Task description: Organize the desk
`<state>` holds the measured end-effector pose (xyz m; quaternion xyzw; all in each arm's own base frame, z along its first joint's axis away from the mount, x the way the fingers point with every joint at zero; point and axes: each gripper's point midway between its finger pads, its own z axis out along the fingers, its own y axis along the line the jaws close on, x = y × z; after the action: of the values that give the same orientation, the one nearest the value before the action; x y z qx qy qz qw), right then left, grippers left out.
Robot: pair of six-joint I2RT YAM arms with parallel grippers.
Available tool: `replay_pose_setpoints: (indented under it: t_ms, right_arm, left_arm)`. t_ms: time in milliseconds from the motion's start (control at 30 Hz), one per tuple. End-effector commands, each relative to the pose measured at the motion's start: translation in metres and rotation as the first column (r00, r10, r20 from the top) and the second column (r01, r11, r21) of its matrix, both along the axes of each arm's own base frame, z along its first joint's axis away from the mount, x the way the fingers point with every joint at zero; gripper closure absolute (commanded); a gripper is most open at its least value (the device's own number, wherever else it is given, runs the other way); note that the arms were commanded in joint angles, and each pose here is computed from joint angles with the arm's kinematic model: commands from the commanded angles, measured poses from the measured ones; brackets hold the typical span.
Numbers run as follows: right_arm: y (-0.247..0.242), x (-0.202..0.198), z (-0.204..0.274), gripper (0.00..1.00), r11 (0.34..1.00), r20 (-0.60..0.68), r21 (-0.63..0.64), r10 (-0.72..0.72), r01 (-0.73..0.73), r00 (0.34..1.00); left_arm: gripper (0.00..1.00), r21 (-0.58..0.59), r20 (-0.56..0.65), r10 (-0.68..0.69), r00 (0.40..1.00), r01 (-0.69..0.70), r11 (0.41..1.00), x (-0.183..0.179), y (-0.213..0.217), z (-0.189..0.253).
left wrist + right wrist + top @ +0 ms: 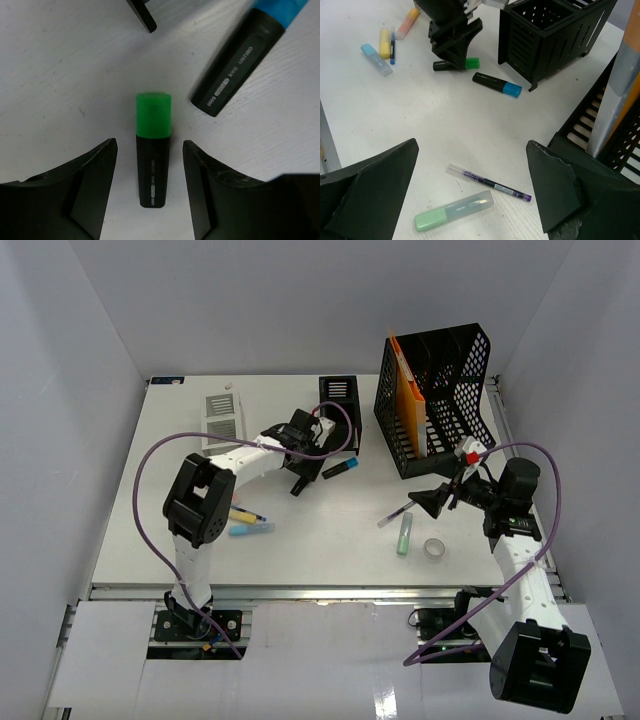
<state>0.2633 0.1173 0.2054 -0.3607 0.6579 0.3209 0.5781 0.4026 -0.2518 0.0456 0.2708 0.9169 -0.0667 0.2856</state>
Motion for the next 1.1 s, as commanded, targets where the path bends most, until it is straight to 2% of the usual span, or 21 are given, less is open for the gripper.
replay_pose_setpoints:
  t_ms: [0,500,700,900,1067]
  right_arm:
    - [0.0,-0.004,0.002,0.05,1.0,0.024,0.001,0.025,-0.025,0.999]
    - [0.0,-0.006,0.003,0.05,0.999,0.023,0.007,0.034,-0.034,0.999]
    - [0.0,-0.006,0.002,0.05,0.999,0.018,0.01,0.033,-0.034,0.999]
    - [-0.001,-0.006,0.001,0.05,0.999,0.016,0.011,0.032,-0.033,0.999]
    - [-0.002,-0.006,0.001,0.05,1.0,0.015,0.012,0.028,-0.029,0.999]
  left_arm:
    - [0.35,0.072,-0.009,-0.003,1.0,0.004,0.997,0.004,0.01,0.007]
    - [0.5,0.082,-0.108,0.009,0.994,0.0,0.997,-0.023,0.017,-0.018]
    - [0.45,0.058,-0.069,0.004,0.998,0.0,0.998,-0.027,0.016,-0.008]
    - [0.44,-0.021,0.014,0.05,0.999,-0.05,0.999,-0.026,0.016,0.014]
    - [0.46,-0.029,0.005,0.047,0.999,-0.047,0.998,-0.035,0.019,0.01]
